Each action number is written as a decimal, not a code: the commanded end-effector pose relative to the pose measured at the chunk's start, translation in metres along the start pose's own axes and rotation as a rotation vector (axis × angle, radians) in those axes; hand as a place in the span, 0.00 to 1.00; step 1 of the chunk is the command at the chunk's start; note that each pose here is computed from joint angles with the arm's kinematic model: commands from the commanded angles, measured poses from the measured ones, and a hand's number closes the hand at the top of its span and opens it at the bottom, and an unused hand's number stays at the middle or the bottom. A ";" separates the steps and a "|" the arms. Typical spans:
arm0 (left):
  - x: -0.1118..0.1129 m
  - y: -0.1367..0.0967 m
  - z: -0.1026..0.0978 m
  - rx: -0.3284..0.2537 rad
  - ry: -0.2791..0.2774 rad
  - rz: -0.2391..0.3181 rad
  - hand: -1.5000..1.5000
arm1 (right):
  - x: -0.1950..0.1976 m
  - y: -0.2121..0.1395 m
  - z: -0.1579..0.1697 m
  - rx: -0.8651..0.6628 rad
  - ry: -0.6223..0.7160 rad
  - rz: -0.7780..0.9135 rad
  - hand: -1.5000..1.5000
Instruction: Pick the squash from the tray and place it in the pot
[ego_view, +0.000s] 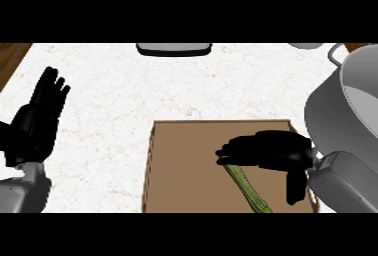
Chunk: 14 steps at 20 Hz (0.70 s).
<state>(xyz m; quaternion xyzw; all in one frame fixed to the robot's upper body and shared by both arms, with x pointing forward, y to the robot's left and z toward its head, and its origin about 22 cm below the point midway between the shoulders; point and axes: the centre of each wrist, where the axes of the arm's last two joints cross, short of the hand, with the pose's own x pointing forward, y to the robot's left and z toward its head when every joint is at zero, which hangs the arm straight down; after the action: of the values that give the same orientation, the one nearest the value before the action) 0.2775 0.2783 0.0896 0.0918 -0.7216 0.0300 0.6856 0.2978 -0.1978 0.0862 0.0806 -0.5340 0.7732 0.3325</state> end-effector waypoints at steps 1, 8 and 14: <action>0.008 -0.003 -0.009 -0.002 0.000 0.017 0.50 | 0.000 0.009 -0.013 0.004 0.001 0.011 0.00; -0.022 -0.010 -0.008 -0.013 0.007 0.000 0.50 | 0.003 0.011 -0.027 0.024 -0.007 0.001 0.00; -0.009 0.007 0.001 -0.014 0.019 0.003 0.50 | -0.025 0.039 -0.034 0.012 0.038 0.013 0.00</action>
<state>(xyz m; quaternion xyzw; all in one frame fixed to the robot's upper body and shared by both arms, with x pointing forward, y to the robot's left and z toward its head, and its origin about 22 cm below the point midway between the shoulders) 0.2779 0.2784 0.0807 0.0899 -0.7194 0.0278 0.6882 0.2923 -0.1856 0.0448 0.0599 -0.5293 0.7778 0.3337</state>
